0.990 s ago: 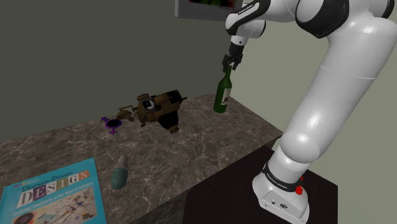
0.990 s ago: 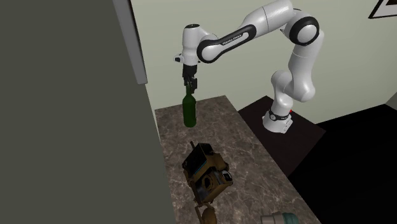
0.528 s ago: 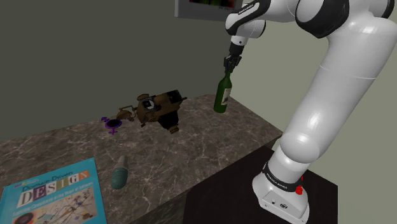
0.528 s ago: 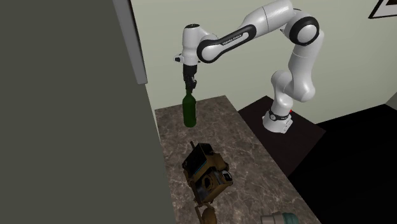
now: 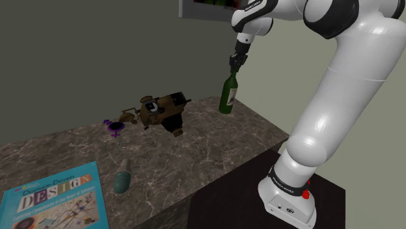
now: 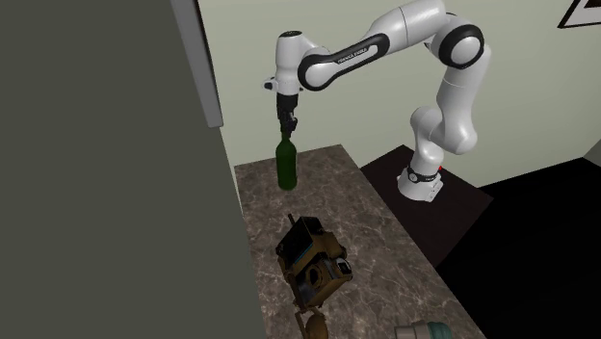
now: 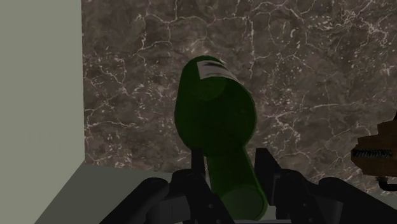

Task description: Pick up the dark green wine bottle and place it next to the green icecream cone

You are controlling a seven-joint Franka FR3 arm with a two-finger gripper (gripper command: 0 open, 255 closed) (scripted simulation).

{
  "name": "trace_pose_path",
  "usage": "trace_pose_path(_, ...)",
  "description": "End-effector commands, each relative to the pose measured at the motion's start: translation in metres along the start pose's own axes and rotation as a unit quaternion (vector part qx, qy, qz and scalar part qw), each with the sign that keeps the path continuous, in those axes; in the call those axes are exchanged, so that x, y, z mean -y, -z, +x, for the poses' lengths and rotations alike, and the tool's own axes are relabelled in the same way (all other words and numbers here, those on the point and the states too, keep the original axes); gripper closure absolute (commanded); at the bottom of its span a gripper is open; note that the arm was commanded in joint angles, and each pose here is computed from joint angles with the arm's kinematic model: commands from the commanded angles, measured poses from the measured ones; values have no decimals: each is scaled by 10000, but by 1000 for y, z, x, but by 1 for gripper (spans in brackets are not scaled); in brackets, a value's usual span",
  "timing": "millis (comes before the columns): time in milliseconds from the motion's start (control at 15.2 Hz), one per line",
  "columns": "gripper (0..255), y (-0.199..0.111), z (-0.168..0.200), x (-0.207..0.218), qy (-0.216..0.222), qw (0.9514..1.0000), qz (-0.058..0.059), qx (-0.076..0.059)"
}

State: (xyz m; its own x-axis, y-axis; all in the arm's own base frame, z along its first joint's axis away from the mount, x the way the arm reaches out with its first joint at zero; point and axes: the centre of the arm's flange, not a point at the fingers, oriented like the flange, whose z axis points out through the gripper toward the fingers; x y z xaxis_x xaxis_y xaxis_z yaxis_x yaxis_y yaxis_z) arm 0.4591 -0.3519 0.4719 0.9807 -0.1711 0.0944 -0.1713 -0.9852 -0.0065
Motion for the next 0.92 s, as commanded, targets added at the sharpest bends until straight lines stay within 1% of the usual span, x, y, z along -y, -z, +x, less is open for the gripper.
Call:
trace_pose_path(0,255,11,1,1,0,10000,0,-1)
trace_pose_path(858,255,80,7,1,0,10000,0,-1)
